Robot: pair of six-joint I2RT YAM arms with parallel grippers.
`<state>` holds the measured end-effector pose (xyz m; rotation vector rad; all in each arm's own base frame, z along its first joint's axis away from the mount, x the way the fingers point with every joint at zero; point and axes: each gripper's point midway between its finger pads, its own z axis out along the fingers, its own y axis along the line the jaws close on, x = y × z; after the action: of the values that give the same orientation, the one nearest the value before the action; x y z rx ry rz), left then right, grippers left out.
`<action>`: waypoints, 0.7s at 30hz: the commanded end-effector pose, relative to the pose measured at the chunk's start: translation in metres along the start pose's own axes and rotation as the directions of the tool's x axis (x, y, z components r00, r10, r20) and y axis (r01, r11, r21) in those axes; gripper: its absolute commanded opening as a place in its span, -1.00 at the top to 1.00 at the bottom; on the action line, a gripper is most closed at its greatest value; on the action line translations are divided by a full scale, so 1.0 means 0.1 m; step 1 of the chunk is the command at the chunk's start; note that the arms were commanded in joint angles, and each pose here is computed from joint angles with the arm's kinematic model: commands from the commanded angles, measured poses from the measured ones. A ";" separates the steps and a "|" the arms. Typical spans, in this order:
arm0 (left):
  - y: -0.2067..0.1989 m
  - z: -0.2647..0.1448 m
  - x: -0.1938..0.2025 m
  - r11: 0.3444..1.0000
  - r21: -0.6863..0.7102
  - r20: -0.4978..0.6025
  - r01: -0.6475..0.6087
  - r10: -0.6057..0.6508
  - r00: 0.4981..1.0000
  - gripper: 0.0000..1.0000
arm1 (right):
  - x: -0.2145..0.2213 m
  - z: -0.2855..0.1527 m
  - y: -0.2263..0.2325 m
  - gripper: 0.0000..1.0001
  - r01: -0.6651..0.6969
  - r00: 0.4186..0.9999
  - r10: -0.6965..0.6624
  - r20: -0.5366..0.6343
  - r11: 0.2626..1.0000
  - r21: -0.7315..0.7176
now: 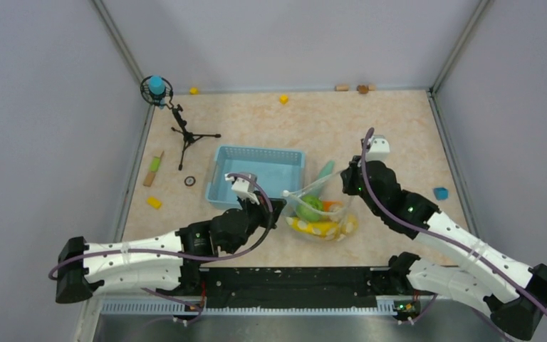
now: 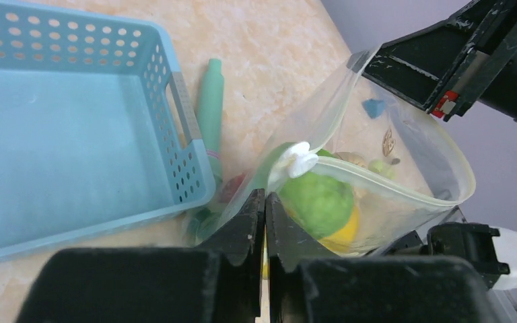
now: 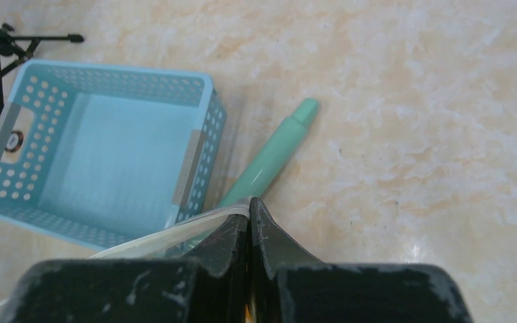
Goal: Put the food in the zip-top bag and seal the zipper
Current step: Adjust the zipper food storage bag at the center of the board.
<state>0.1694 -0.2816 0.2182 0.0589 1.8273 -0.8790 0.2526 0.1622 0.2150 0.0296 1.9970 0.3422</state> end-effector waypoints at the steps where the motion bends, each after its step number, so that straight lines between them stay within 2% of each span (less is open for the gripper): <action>1: 0.06 0.03 -0.16 0.999 0.022 0.054 -0.042 0.041 0.998 0.70 | -0.43 0.19 -0.13 1.00 -0.042 0.985 0.030 0.168 0.997 0.065; 6: 0.11 0.08 -0.15 0.994 0.064 0.068 -0.093 0.088 0.994 -0.29 | -0.35 0.32 -0.17 1.00 -0.023 0.990 0.012 0.138 0.997 0.074; 8: 0.16 0.12 -0.17 0.992 0.074 0.086 -0.098 0.092 0.992 -0.48 | -0.32 0.35 -0.19 1.00 -0.030 0.991 0.021 0.132 0.998 0.063; 12: 0.06 0.10 -0.15 0.960 0.228 0.116 -0.161 0.137 0.984 -0.73 | -0.26 0.38 -0.18 1.00 -0.033 0.993 0.030 0.117 0.999 0.023; 17: -0.23 -0.04 -0.05 0.848 0.439 0.172 -0.298 0.247 0.954 -0.92 | -0.21 0.42 -0.26 1.00 -0.027 0.996 0.023 0.084 0.998 0.054; 21: -0.36 0.02 -0.02 0.811 0.481 0.174 -0.332 0.283 0.943 -0.94 | -0.15 0.43 -0.30 1.00 -0.027 0.998 0.023 0.062 0.997 0.067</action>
<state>0.1689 -0.2884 0.2009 0.4953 1.5947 -0.9924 0.2963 0.1422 0.2003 0.1018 1.9572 0.2832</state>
